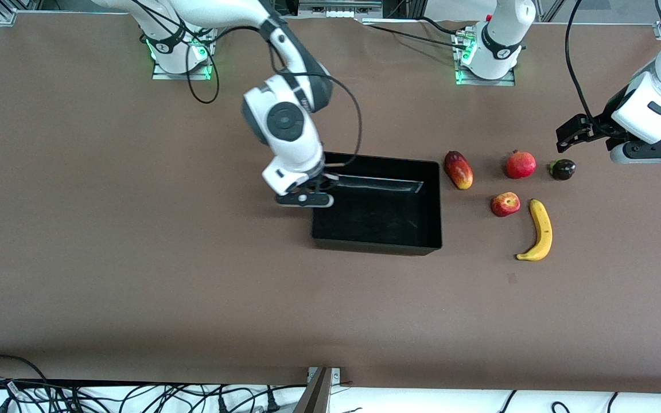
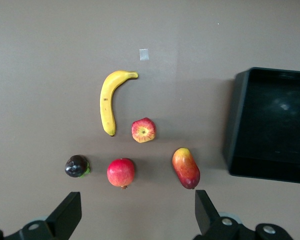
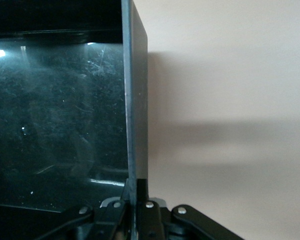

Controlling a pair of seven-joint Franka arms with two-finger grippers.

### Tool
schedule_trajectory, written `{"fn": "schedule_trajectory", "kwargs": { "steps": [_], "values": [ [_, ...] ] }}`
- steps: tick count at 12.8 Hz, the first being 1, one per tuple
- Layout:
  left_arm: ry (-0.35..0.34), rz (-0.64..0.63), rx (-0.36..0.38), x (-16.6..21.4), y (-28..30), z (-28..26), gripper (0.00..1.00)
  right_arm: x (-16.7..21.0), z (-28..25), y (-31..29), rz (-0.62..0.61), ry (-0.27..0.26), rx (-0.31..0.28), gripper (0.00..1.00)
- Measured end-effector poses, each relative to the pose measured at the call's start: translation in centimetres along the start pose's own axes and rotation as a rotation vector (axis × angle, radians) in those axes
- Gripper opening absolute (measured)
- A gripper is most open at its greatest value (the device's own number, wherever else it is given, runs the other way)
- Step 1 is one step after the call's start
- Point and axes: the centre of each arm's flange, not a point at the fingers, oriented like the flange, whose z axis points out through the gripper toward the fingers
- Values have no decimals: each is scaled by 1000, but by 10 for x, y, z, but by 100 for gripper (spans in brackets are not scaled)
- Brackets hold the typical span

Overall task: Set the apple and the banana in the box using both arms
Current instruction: 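Push the black box with the right gripper toward the fruit, then retract the right gripper while the left gripper reaches the small apple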

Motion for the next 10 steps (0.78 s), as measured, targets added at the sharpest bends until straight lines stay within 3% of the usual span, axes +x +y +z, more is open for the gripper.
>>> {"fn": "schedule_trajectory", "kwargs": {
  "steps": [3, 6, 9, 10],
  "values": [
    [-7, -1, 1, -1, 0, 1, 100, -19, 43, -25, 28, 40, 20, 5],
    [-25, -1, 3, -3, 0, 2, 100, -19, 46, -27, 31, 41, 23, 5],
    [-58, -1, 8, -6, -1, 6, 100, -18, 42, -29, 31, 45, 31, 33],
    [-73, -1, 10, -6, -1, 8, 100, -16, 35, -31, 32, 50, 37, 48]
  ]
}}
